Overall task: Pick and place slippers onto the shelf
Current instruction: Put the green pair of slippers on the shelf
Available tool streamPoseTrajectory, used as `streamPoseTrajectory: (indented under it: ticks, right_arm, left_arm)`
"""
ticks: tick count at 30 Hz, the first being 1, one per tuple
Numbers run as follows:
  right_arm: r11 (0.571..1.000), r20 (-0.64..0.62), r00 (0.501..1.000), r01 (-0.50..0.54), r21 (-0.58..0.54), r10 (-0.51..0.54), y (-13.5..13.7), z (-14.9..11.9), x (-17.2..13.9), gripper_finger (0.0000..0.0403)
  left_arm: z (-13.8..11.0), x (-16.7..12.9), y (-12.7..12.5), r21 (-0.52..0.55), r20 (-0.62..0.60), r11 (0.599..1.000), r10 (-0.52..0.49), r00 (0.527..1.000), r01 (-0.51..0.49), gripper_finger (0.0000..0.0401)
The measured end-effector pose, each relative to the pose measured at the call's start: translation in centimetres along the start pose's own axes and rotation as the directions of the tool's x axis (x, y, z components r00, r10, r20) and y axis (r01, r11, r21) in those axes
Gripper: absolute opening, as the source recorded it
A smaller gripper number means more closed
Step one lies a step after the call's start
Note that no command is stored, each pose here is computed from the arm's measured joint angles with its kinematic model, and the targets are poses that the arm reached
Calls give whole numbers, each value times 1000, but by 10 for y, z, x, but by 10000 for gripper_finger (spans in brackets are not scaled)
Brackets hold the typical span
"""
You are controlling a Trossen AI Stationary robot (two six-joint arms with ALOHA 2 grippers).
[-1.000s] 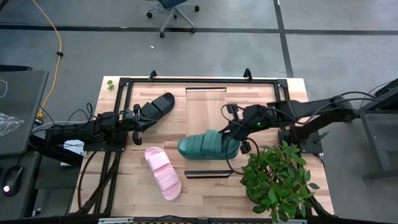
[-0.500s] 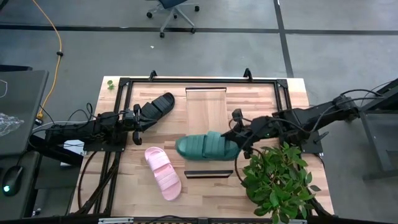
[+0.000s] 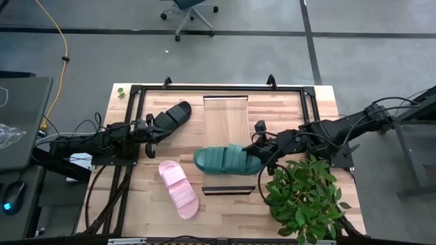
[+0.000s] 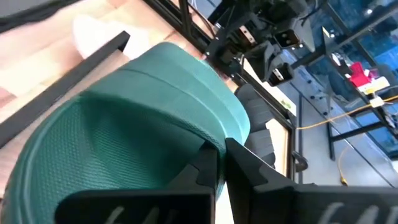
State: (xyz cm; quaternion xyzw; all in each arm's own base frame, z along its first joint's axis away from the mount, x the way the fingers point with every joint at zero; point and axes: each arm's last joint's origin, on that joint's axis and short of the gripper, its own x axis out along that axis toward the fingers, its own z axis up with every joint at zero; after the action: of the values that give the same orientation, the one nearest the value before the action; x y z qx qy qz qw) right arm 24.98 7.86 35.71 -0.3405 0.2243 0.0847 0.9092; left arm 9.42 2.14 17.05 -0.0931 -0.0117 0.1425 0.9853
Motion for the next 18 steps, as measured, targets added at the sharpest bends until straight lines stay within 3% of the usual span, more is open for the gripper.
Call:
streamPoseTrajectory:
  ticks: [18]
  right_arm:
    - [995, 3, 996, -93, 39, 93, 5, -2, 0, 4]
  left_arm:
    - [0, 0, 0, 0, -1, 1000, 0, 1000, 0, 1]
